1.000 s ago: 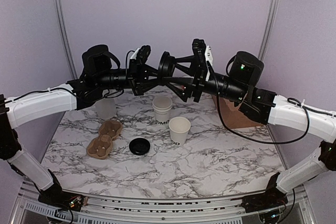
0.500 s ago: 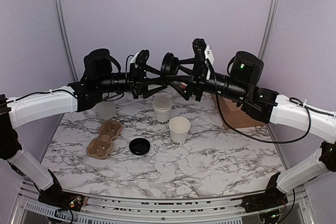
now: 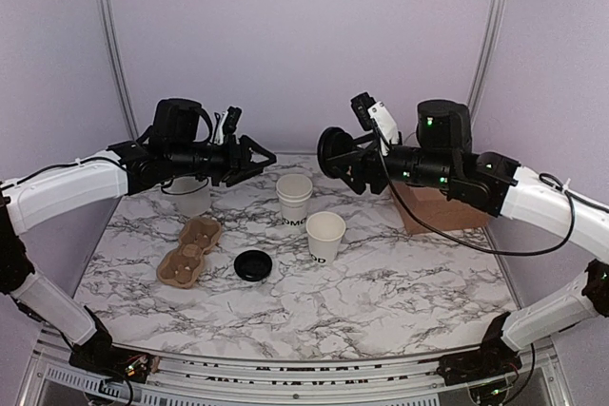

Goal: Pack the takeout coffee

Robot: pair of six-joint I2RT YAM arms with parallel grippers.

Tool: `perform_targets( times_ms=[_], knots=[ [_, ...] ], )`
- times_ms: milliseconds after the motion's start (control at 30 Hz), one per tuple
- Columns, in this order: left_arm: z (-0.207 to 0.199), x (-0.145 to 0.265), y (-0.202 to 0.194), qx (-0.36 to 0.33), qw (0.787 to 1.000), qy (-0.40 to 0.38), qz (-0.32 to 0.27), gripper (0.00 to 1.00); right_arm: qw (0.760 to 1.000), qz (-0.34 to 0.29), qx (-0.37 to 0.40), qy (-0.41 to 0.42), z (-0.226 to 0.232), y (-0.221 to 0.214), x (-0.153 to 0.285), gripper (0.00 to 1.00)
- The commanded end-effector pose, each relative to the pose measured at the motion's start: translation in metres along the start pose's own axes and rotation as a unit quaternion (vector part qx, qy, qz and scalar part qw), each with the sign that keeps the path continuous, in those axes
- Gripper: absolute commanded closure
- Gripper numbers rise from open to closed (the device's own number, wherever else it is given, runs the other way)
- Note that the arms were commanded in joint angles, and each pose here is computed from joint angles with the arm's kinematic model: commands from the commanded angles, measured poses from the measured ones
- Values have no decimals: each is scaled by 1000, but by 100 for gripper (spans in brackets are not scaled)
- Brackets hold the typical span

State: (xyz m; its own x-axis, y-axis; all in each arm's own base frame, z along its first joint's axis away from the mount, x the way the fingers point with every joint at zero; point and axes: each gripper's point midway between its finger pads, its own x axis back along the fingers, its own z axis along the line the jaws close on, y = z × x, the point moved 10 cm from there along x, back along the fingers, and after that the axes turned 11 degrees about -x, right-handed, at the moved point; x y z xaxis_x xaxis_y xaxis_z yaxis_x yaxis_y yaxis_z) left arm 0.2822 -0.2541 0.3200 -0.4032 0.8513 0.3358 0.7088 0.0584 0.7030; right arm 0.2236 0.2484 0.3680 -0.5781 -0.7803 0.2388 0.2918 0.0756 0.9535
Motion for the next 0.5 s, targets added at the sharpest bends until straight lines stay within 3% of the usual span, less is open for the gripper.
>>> perform_targets(
  times_ms=[0,467],
  knots=[
    [3,16,-1,-54,996,77,2,44,995,76,-19,-64,-11,-11,3,26],
    [10,32,-19,-81,990,120,1,44,957,265,-22,-114,-39,-69,-59,25]
  ],
)
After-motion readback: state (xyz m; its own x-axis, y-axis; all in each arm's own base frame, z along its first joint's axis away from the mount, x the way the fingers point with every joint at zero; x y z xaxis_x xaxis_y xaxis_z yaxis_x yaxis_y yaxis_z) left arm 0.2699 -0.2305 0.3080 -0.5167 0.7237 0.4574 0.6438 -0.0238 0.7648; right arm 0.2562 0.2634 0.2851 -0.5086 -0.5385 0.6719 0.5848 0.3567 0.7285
